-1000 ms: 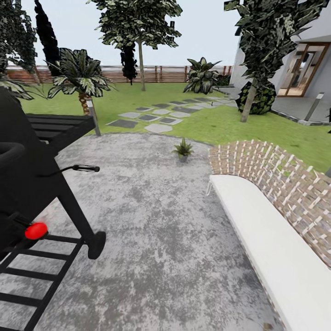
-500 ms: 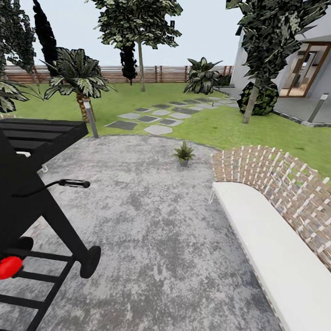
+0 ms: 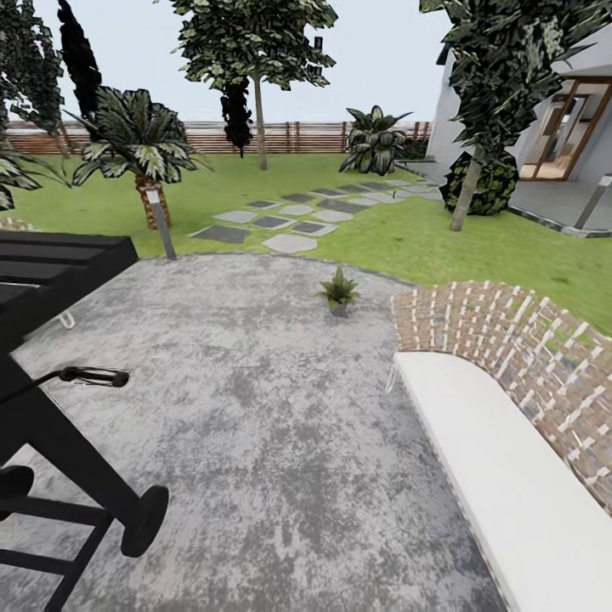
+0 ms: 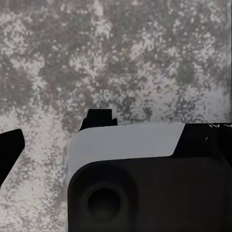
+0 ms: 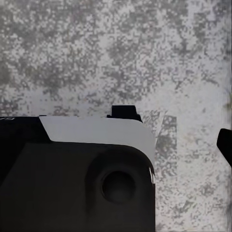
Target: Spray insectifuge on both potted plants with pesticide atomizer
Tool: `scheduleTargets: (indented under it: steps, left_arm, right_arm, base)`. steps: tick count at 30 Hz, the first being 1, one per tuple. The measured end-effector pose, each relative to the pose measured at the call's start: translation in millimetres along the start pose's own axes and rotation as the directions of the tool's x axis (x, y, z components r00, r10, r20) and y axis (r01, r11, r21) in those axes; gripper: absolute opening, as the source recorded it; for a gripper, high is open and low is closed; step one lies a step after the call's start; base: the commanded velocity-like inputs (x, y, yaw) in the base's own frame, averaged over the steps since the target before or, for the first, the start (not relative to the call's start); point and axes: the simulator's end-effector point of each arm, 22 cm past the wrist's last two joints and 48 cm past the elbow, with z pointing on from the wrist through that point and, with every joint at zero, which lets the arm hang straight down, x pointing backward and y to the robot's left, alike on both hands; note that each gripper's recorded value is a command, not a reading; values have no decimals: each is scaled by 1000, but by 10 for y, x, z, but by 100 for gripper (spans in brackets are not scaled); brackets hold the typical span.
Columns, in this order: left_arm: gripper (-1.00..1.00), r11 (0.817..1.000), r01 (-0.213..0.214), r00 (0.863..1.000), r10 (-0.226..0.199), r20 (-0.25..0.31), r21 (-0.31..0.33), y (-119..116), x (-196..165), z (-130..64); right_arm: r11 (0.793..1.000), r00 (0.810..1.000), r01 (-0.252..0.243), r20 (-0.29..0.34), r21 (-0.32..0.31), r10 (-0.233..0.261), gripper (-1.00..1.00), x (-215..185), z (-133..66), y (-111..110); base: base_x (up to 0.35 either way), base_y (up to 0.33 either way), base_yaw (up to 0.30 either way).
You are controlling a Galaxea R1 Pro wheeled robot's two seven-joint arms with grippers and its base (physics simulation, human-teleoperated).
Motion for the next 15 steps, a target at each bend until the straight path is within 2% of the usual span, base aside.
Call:
scheduleTargets:
  steps: [7, 15]
  left_arm:
    - [100, 1000, 0, 1000, 0, 0, 0, 1, 4, 0]
    - [100, 1000, 2, 1000, -2, -1, -2, 9, 7, -1]
  right_arm:
    - [1000, 1000, 0, 0, 0, 0, 100, 0, 0, 4]
    - [1000, 1000, 0, 0, -1, 0, 100, 0, 0, 4]
  base:
    - [326, -136, 0]
    - [325, -19, 0]
